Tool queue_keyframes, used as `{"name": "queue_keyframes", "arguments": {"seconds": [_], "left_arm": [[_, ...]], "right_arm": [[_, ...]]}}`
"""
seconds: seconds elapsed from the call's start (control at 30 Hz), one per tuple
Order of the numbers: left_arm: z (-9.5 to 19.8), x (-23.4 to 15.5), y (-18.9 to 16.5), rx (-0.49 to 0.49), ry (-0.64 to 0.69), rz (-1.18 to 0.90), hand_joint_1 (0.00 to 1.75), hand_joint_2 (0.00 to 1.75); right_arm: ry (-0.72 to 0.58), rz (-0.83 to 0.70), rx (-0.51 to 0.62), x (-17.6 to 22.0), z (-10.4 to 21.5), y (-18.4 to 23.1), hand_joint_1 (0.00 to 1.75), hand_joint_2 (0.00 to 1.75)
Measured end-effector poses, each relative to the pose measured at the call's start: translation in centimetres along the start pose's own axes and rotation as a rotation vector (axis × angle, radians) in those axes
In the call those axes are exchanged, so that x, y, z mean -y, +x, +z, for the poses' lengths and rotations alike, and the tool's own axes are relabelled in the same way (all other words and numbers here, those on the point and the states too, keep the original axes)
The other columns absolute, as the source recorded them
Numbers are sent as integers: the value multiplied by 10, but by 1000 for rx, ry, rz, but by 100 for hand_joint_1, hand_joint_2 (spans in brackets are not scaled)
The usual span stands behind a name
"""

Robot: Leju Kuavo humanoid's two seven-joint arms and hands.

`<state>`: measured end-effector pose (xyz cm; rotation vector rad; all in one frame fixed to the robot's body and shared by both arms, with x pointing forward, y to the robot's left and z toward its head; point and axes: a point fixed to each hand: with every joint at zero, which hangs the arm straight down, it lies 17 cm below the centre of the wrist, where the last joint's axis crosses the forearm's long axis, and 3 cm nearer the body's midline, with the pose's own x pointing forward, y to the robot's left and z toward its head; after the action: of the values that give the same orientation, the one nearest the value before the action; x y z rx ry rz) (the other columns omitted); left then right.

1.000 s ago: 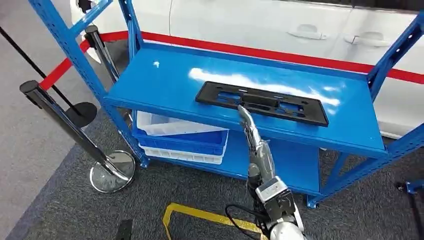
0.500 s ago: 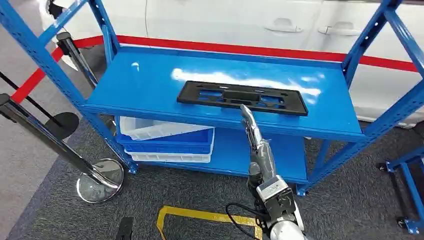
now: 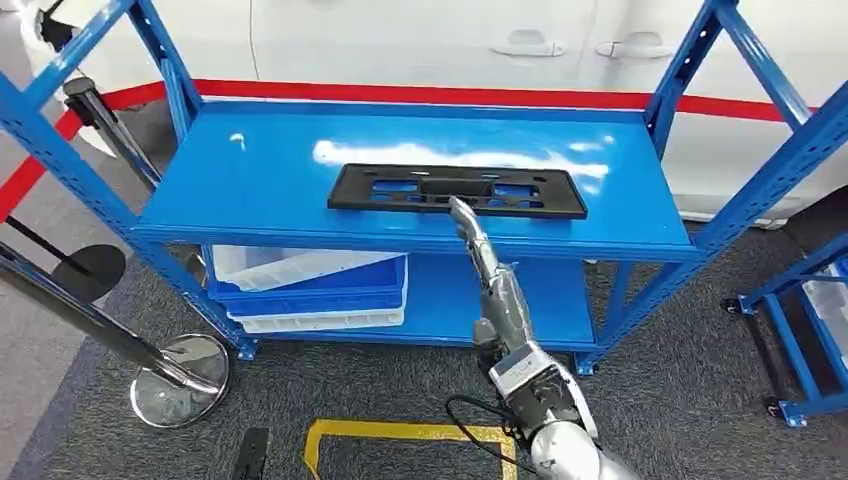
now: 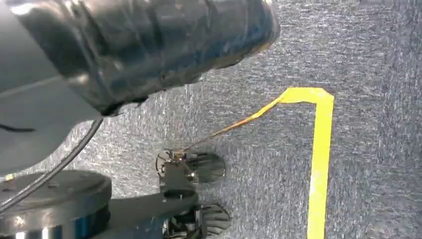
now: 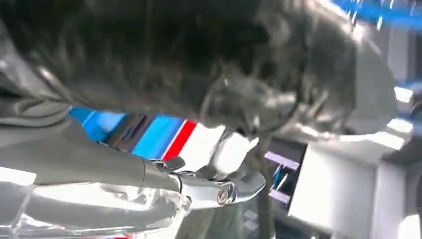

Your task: Take the parts from the cabinet and place them on the table.

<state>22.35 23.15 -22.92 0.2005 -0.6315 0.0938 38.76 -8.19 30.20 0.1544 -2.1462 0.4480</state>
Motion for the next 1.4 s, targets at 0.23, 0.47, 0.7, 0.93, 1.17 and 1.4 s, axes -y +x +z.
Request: {"name": "queue_keyframes", "arguments": {"seconds": [0.23, 0.47, 0.7, 0.93, 1.17, 1.4], "left_arm": [[2, -3, -7, 2, 1, -1, 0, 0], [9, -9, -29, -16, 13, 19, 0, 0], [12, -13, -42, -61, 33, 49, 0, 0], [12, -20, -43, -51, 62, 46, 0, 0], [12, -20, -42, -35, 55, 41, 0, 0], [13, -16, -43, -34, 34, 36, 0, 0]], "right_arm": [[98, 72, 56, -18, -28, 6, 0, 0], [153, 86, 87, -34, -47, 8, 0, 0], [188, 95, 96, -46, -59, 4, 0, 0], [145, 146, 87, -43, -65, -6, 0, 0], [112, 191, 55, -36, -64, -19, 0, 175], [112, 218, 23, -31, -61, -32, 0, 0]]}}
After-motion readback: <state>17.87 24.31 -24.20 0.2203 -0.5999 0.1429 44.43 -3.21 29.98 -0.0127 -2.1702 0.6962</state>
